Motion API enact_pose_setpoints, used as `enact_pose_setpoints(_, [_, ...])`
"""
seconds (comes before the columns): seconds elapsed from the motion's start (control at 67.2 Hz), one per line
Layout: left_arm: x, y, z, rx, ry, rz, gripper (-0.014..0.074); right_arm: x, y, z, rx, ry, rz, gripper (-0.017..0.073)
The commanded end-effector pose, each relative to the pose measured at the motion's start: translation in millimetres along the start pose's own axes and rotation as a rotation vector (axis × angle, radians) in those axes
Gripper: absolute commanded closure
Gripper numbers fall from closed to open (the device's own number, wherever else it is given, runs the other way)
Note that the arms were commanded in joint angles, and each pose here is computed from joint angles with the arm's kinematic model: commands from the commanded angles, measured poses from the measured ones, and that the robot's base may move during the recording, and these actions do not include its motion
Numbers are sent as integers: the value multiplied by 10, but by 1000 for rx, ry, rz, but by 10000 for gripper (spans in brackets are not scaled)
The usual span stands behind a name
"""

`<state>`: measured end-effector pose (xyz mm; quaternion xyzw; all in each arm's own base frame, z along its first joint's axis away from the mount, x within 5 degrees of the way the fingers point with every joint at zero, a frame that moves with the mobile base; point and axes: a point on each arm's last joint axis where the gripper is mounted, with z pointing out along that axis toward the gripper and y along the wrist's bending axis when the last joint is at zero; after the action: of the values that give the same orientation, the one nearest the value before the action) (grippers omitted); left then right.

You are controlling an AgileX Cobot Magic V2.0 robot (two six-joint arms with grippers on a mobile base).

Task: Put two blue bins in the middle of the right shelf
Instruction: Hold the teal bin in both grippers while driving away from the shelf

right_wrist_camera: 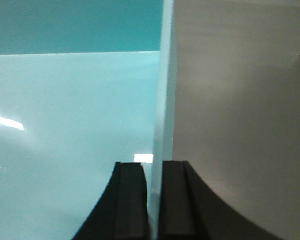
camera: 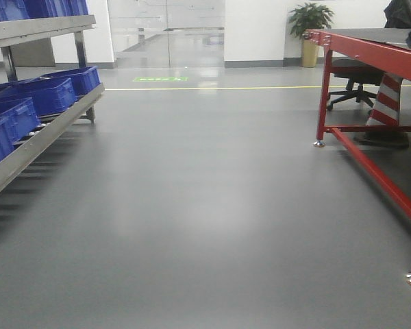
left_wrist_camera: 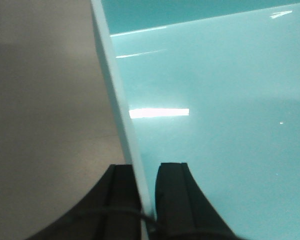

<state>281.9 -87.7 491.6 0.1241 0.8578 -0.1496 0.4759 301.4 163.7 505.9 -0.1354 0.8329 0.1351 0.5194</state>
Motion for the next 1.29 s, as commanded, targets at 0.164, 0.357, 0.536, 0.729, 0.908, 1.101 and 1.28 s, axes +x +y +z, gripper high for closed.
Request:
enact_pose_setpoints(0.164, [-64,-120,-112,78,-61,-14,704,-80,67,-45,-56,-75,16,712])
enact_pose_setpoints(0.357, [-64,-120,-112,78,-61,-14,704,-80,67,-45,-56,-75,16,712])
enact_pose_setpoints(0.536, [-64,-120,-112,78,-61,-14,704,-80,67,-45,-56,-75,16,712])
enact_pose_setpoints(0.729, [-64,-120,-112,78,-61,-14,704,-80,67,-45,-56,-75,16,712])
enact_pose_setpoints(0.908, [-64,-120,-112,78,-61,-14,704,-82,67,-45,-56,-77,16,712])
enact_pose_setpoints(1.101, [-64,-120,-112,78,-61,-14,704,-83,67,-45,-56,-78,16,712])
enact_pose_setpoints(1.28, [-62,-117,-111,74,-59,-11,704,-94,69,-46,-59,-90,17,712])
